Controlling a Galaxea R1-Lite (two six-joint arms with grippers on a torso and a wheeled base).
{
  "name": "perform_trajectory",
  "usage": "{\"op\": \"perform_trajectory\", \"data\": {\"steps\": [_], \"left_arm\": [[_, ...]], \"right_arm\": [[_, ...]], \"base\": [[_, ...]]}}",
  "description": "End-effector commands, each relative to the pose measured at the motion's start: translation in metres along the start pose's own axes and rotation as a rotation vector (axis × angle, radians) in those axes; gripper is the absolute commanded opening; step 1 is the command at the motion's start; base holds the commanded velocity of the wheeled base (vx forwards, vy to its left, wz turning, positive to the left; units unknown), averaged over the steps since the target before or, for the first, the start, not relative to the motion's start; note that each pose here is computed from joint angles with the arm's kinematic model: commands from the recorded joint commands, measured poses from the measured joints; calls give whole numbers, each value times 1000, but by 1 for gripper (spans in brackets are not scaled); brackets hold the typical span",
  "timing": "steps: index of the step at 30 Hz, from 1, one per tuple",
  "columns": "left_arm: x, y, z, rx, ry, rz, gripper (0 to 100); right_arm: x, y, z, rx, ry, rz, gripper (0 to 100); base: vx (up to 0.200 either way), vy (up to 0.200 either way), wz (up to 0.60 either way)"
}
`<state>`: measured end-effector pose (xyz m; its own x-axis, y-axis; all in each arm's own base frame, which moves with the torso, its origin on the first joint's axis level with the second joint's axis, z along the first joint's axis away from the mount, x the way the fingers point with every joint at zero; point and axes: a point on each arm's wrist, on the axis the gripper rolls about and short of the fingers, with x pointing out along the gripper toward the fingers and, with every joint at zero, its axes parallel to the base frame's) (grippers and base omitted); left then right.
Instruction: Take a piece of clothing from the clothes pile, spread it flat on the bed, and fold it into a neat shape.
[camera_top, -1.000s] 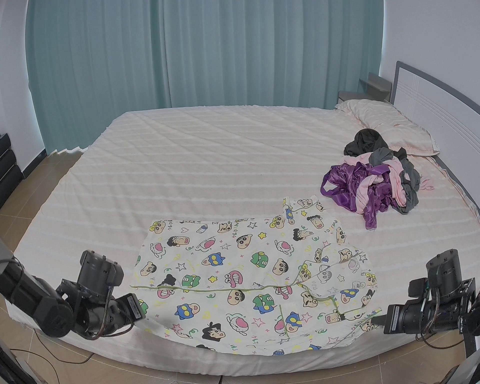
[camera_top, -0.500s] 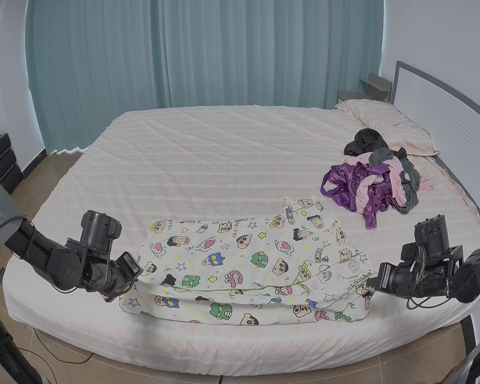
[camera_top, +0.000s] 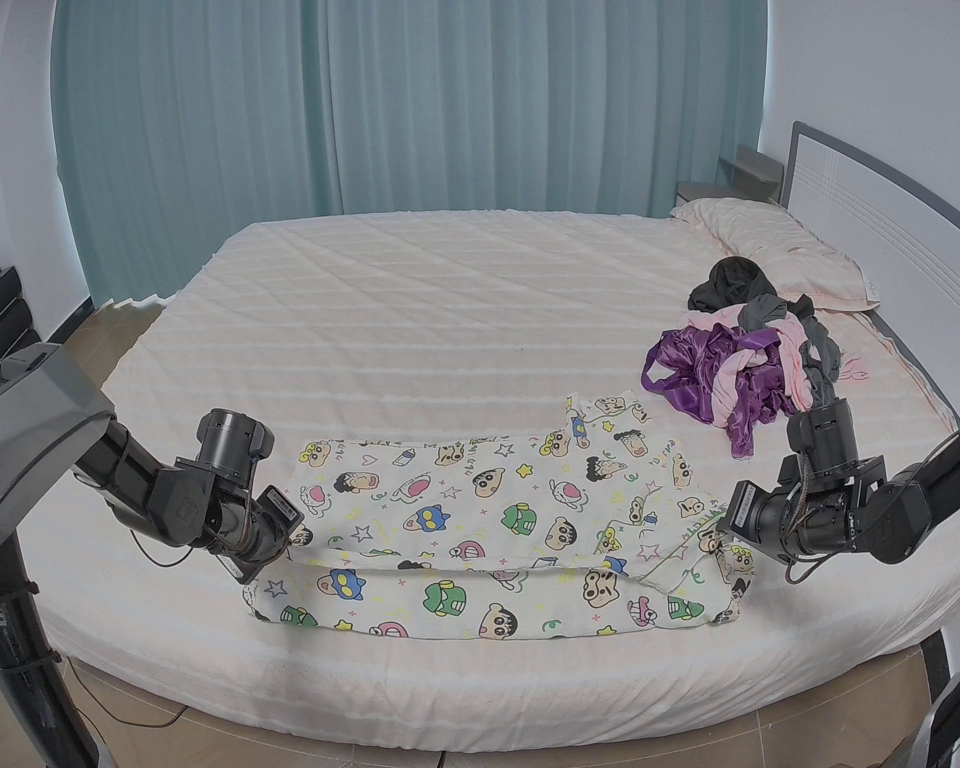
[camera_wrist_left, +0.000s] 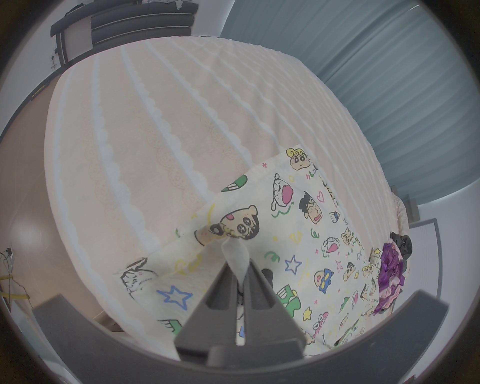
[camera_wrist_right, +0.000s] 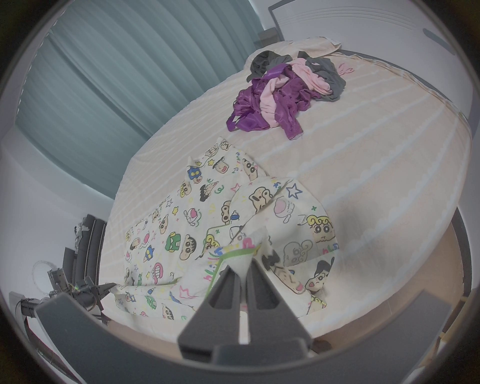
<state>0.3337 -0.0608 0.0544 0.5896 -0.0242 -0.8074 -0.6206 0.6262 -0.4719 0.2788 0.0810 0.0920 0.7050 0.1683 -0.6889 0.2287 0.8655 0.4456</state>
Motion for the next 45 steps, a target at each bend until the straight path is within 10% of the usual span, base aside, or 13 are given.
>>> {"op": "perform_trajectory", "data": {"steps": [1, 18, 19, 20, 33, 45], "left_arm": [[17, -2, 3, -12, 10, 26, 0], [32, -14, 11, -46, 14, 37, 0], [32, -15, 12, -49, 15, 32, 0], [32, -16, 12, -60, 21, 25, 100], [-16, 7, 22, -156, 87, -42, 100], [-63, 36, 2, -156, 163, -88, 100]], "right_arm": [[17, 0, 2, 9, 13, -25, 0], [45, 4, 9, 97, 20, -36, 0], [46, 3, 9, 102, 22, -38, 100], [47, 4, 9, 107, 24, -33, 100], [22, 14, 17, 323, -19, 26, 100], [64, 11, -20, 333, 71, -94, 100]], "base": [[0, 0, 0], [0, 0, 0], [0, 0, 0], [0, 0, 0], [0, 0, 0], [0, 0, 0]]}}
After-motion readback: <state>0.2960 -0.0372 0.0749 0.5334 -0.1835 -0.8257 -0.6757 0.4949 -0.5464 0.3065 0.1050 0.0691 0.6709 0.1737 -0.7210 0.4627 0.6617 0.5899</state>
